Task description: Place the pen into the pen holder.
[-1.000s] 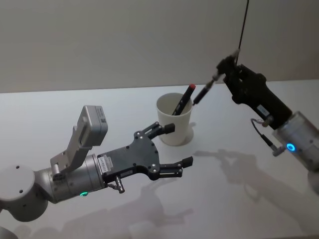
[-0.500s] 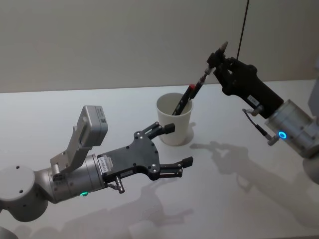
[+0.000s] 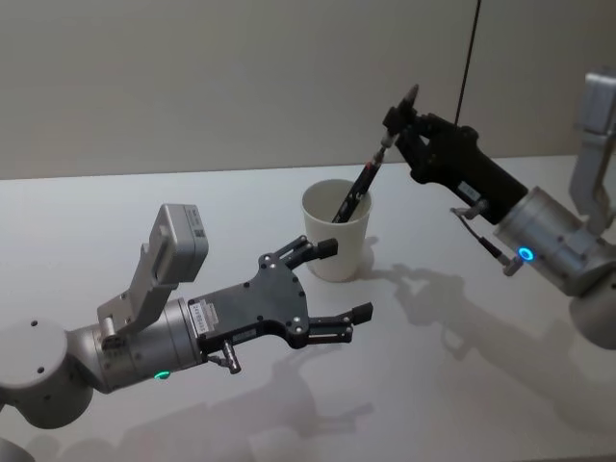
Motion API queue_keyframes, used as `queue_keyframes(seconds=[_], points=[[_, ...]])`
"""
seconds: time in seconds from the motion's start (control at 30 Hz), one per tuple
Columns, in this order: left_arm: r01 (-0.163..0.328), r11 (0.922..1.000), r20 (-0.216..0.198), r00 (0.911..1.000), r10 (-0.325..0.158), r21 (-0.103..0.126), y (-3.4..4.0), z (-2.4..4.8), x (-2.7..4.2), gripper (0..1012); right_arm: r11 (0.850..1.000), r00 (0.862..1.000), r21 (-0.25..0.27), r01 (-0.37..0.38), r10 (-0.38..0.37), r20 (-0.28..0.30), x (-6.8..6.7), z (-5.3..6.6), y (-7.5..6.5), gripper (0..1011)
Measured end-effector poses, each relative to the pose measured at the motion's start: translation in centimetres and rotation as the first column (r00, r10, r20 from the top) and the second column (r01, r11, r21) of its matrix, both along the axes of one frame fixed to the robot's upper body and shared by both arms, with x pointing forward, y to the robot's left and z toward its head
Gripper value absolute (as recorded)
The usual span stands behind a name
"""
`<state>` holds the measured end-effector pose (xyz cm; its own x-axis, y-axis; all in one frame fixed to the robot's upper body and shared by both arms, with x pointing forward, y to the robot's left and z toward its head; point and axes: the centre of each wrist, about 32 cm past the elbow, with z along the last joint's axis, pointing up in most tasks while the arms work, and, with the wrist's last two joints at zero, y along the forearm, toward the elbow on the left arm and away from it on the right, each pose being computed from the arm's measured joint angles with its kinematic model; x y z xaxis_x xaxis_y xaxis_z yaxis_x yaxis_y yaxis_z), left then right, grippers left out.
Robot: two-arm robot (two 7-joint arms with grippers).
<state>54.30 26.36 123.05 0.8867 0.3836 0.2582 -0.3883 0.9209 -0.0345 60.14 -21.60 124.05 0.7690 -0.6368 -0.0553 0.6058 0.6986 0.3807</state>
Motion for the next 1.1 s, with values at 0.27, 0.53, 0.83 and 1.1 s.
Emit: queue_keyframes(seconds=[0.27,0.53,0.83,1.1], points=[[0.0,1.0,0.0,1.0,0.0,0.0,0.0,0.0,0.0,1004,1.0,1.0,-0.014,0.014,-0.014,-0.004,0.9,0.1,1.1,132],[0.0,1.0,0.0,1.0,0.0,0.0,0.0,0.0,0.0,1004,0.999,1.0,-0.028,0.024,-0.024,-0.002,1.6,0.4,1.9,131],[0.0,1.0,0.0,1.0,0.0,0.0,0.0,0.0,0.0,1004,0.998,1.0,-0.055,0.029,-0.029,-0.008,2.4,0.8,2.7,131],[0.0,1.0,0.0,1.0,0.0,0.0,0.0,0.0,0.0,1004,0.996,0.999,-0.085,0.028,-0.031,-0.031,3.0,1.1,3.4,132]])
